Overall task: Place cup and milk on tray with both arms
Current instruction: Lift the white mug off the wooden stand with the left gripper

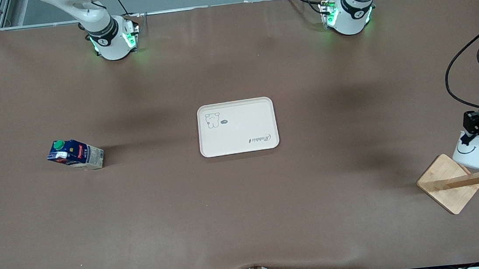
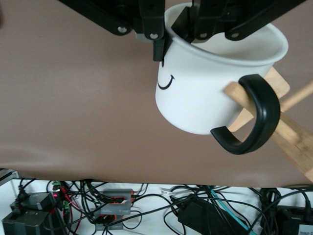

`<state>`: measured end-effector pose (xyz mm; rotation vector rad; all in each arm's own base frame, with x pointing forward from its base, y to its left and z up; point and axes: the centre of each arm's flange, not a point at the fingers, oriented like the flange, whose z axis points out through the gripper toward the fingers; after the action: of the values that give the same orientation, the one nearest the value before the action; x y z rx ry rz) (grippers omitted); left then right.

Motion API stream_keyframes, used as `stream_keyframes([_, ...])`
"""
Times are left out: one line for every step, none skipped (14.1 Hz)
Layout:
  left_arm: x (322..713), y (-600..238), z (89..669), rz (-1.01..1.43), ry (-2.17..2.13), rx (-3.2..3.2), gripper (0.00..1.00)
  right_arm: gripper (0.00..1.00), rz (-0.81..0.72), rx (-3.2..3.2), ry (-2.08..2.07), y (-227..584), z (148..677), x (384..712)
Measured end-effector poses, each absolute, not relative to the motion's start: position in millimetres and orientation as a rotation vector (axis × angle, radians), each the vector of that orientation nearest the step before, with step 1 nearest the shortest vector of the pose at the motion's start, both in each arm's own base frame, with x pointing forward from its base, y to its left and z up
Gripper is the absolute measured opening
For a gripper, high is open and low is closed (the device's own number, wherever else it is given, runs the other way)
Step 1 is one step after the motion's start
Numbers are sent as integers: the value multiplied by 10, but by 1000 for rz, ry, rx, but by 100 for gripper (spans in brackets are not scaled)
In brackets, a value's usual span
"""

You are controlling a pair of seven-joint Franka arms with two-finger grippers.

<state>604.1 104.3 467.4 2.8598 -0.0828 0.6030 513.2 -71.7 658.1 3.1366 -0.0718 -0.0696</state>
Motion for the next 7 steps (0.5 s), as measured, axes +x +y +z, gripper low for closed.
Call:
stream_keyframes([6027,924,4737,585,-80,2850,9,100,-70,3137,-72,-717,6581,5132])
stream_keyframes([6037,710,4795,572,-94,2844,9,100,-70,3137,-72,-717,6581,5132])
stream_keyframes([6051,471,4832,557,-92,2849,9,100,-70,3137,-72,-718,6581,5132])
stream_keyframes([6059,240,4852,535,-83,2863,9,100,-70,3137,-72,-718,6581,5132])
stream_keyframes([6057,26,4864,513,-76,2884,9,100,-70,3137,-73,-721,6581,5132])
stream_keyframes([6051,-164,4871,496,-69,2904,9,100,-70,3137,-74,-724,6580,5131])
stream_keyframes([6040,-338,4871,481,-53,2919,9,100,-70,3137,-76,-730,6580,5130])
